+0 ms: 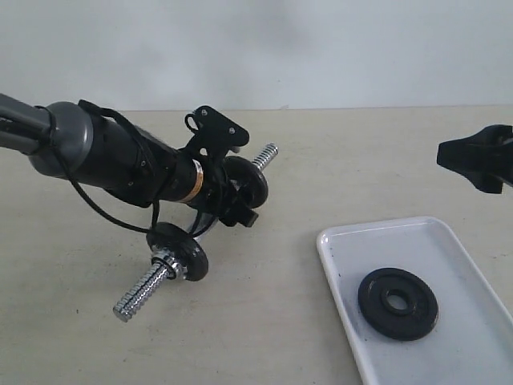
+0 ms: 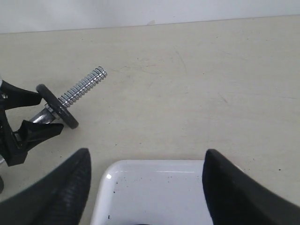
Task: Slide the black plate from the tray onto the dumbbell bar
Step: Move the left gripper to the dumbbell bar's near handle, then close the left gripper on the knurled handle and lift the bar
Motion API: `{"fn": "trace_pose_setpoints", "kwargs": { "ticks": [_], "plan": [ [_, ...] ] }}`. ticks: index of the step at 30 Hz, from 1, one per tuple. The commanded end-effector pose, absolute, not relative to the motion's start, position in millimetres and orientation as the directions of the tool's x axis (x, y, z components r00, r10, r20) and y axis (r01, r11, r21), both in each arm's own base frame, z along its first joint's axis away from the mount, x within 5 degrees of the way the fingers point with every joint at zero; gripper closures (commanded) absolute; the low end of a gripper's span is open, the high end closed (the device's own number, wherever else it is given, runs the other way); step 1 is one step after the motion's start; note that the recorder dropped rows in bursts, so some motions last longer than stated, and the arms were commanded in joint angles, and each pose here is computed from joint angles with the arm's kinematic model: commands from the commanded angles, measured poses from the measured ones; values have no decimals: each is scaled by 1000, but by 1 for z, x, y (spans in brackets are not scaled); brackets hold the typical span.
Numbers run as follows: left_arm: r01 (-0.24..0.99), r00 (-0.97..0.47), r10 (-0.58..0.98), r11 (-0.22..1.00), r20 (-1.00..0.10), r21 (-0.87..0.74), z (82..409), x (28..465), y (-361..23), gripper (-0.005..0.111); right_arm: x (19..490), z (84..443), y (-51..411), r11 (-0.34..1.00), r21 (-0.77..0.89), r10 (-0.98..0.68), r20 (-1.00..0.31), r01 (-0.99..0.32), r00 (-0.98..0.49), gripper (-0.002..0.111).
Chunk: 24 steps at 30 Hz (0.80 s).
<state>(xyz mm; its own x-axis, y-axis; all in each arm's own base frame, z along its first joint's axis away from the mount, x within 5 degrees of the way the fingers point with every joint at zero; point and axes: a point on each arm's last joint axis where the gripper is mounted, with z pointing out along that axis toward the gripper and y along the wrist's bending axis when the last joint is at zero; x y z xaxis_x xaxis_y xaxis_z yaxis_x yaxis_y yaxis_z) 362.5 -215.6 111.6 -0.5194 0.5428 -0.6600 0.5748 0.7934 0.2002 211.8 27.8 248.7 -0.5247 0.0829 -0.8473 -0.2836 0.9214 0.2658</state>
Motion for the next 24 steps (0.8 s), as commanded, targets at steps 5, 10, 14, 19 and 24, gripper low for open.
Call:
{"fn": "trace_pose_setpoints", "kwargs": {
  "ticks": [5,10,14,19,24],
  "plan": [
    [589,-540,553,787,-634,184,95,360,-220,35,211,248,28,922,267,85,-846,-280,-527,47],
    [587,-543,555,787,-630,187,93,360,-220,35,211,248,28,922,267,85,-846,-280,-527,47],
    [582,-545,553,790,-631,191,93,361,-219,35,211,248,28,922,267,85,-846,-280,-527,47],
    [581,-547,550,792,-631,187,93,361,-219,40,211,248,28,922,267,85,-846,-280,-527,47],
    [581,-547,550,792,-631,187,93,361,-219,41,211,248,28,922,267,85,-846,-280,-527,47]
  ]
}}
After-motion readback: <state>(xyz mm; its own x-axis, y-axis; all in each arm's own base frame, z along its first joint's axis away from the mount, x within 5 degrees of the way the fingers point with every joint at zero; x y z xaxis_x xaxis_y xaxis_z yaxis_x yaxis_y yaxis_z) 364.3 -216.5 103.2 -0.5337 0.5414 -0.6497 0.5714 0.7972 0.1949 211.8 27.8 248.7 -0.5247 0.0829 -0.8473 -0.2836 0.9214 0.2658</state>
